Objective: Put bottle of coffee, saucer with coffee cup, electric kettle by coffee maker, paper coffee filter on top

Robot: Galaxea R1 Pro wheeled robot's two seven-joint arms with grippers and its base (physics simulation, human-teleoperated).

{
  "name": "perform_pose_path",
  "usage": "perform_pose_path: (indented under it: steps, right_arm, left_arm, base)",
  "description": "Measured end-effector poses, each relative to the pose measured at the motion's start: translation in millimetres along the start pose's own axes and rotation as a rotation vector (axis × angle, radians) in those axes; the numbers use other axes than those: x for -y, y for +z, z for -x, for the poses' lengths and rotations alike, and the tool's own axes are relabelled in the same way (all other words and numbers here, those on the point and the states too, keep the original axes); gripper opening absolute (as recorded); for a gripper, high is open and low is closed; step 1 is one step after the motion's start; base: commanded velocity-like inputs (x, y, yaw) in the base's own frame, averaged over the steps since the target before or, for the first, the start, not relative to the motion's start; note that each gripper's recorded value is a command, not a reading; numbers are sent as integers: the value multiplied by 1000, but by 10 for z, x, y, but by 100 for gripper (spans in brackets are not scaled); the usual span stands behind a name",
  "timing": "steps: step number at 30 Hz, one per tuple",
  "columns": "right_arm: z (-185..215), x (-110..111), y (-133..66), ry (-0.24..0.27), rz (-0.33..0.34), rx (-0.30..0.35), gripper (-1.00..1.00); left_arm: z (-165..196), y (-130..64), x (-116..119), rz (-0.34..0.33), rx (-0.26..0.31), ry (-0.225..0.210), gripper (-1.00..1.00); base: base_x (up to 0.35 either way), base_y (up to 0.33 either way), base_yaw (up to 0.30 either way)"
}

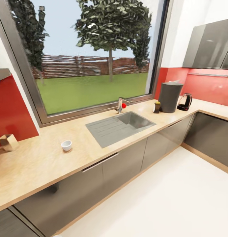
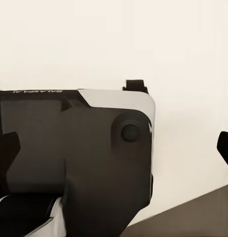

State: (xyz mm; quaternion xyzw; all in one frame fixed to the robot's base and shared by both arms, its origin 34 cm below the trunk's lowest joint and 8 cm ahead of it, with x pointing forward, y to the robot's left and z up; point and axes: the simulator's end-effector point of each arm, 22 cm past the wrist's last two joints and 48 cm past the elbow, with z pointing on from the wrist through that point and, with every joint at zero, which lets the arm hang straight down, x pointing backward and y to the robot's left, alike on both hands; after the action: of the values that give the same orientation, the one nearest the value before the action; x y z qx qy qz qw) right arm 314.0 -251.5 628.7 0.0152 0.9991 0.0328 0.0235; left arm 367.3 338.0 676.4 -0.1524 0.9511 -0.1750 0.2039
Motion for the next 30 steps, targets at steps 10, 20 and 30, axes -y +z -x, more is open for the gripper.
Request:
perform_pose_path:
  steps: [10, 20, 30]
  right_arm:
    - [16, -1, -8, 0, 0, 4, 100]
    - [31, 1, -18, -1, -1, 9, 100]
    - [33, 1, -19, -1, -1, 9, 100]
  left_arm:
    - [10, -3, 9, -2, 3, 1, -100]
    - [32, -8, 18, -4, 8, 2, -100]
    - [31, -7, 23, -4, 9, 2, -100]
  base:
    - [1, -273, -265]
    - [117, -232, -265]
    - [306, -86, -265]
